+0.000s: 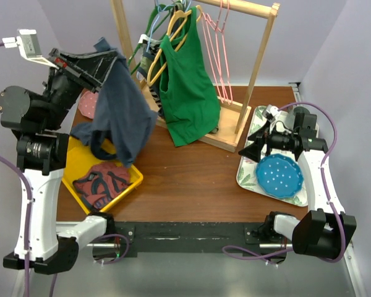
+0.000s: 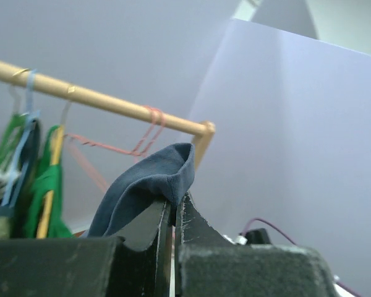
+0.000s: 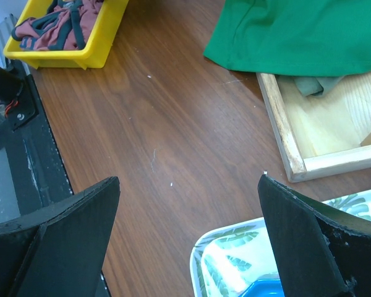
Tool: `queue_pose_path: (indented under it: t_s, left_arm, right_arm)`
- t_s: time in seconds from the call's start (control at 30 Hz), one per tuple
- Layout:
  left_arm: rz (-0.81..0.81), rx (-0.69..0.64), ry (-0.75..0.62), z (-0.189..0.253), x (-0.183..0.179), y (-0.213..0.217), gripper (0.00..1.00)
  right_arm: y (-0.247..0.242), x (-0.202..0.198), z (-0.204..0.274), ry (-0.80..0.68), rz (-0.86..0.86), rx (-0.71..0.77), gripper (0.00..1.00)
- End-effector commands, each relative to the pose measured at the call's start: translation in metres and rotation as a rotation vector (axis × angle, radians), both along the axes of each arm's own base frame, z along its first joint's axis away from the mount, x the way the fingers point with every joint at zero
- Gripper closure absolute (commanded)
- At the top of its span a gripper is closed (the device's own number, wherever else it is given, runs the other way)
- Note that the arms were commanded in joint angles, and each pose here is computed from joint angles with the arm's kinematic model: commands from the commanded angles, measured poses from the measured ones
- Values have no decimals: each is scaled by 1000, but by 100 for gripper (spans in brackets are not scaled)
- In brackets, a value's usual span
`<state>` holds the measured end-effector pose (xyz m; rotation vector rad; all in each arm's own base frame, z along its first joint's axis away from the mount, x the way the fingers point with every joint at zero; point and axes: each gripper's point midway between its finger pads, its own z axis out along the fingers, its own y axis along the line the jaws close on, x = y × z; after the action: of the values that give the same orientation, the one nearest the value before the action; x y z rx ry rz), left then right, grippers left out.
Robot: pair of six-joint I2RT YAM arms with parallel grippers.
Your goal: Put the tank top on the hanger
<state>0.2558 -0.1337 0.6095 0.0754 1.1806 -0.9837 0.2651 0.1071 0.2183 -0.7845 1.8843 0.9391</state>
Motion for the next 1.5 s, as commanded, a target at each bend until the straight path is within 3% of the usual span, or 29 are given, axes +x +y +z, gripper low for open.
queue_pose_path:
  t_s: [0.0,0.17,0.37,0.57,0.73,0.8,0.83,0.9,0.93,1.07,1.13,1.27,1.37,1.43,1.47]
  left_arm:
    - [-223,-37,-180,54,-47,-37,100]
    - [-329,-61,-163,64,-52,-75,100]
    - [-454,23,-43,17,-46,-159,100]
    - [-444,80,120,-77,-12,-195,100]
    - [-410,197,334,-203,17,-216,100]
    - [-367,293,387,-248,27,-216,80]
    - [-346,339,398,-260,30,-214,54]
    - [-254,478,431,-289,38,-198,34]
    - [-226,515,427,-294,39,-191,27]
    - [-2,590,390,-288,40,-134,11]
    - [64,608,407,-299,35,-113,2]
    - [172,544,455,-304,13,-62,1]
    - [224,464,573,-341,-8,-34,0]
    - [257,435,631,-358,-21,-18,1]
    - [288,370,654,-363,-29,-6,1]
  right_arm:
    - [-2,8,8,-54,5,-22,1]
    - [-4,11,5,-49,-8,-39,1]
    - [-8,12,3,-53,-19,-71,2]
    - [-21,16,5,-108,-73,-168,1]
    - [-24,2,10,-126,-66,-219,1]
    - [-27,-1,13,-155,-37,-259,1]
    - [-27,-9,7,-115,-19,-272,1]
    - [-29,-13,9,-157,42,-319,1]
    - [-25,-27,3,-100,86,-309,1]
    - [22,-65,0,-134,409,-325,1]
    - [47,-70,-9,-168,493,-363,1]
    - [122,-117,-46,-208,765,-432,1]
    - [162,-146,-75,-166,906,-514,3]
    - [187,-148,-88,-225,906,-566,6]
    - [201,-167,-99,-193,906,-581,8]
